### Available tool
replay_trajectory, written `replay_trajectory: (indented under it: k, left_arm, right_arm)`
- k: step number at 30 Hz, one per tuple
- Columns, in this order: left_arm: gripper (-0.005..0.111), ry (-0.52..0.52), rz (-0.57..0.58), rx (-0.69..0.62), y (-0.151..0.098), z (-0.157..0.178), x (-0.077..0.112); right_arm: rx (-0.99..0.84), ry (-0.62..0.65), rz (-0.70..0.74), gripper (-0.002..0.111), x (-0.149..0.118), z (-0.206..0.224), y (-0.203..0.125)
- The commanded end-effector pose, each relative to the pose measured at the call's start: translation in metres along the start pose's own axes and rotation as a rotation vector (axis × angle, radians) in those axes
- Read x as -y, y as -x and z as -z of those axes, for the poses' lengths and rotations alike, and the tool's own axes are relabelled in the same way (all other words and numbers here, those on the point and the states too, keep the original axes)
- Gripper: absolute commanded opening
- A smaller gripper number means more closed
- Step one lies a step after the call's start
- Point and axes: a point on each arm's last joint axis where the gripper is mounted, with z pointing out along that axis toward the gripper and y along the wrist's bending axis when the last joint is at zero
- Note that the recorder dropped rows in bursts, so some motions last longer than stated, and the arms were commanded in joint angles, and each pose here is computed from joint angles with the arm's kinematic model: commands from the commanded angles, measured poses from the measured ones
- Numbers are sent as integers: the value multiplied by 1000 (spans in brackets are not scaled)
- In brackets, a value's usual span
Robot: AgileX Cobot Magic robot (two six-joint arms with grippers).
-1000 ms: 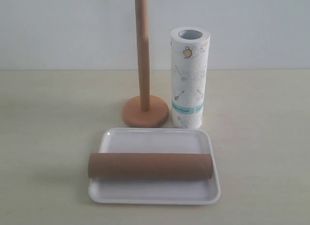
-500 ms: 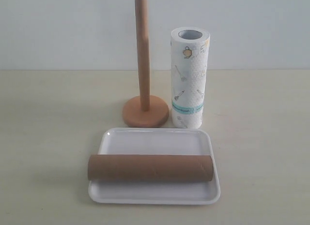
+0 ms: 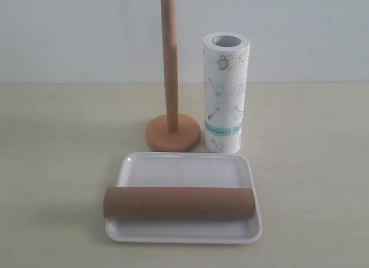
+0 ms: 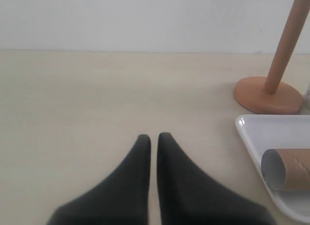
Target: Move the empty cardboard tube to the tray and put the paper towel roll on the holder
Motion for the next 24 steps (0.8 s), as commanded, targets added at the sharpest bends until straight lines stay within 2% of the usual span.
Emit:
replay_trajectory:
  k: [1, 7, 24]
  left_arm:
    - [5, 2, -20, 15, -1, 1, 0]
    - [5, 3, -110, 10, -1, 1, 0]
    - [5, 3, -112, 10, -1, 1, 0]
  right_arm:
    - [15, -3, -4, 2, 0, 0, 1]
    - [15, -3, -4, 2, 0, 0, 1]
    - [15, -3, -4, 2, 0, 0, 1]
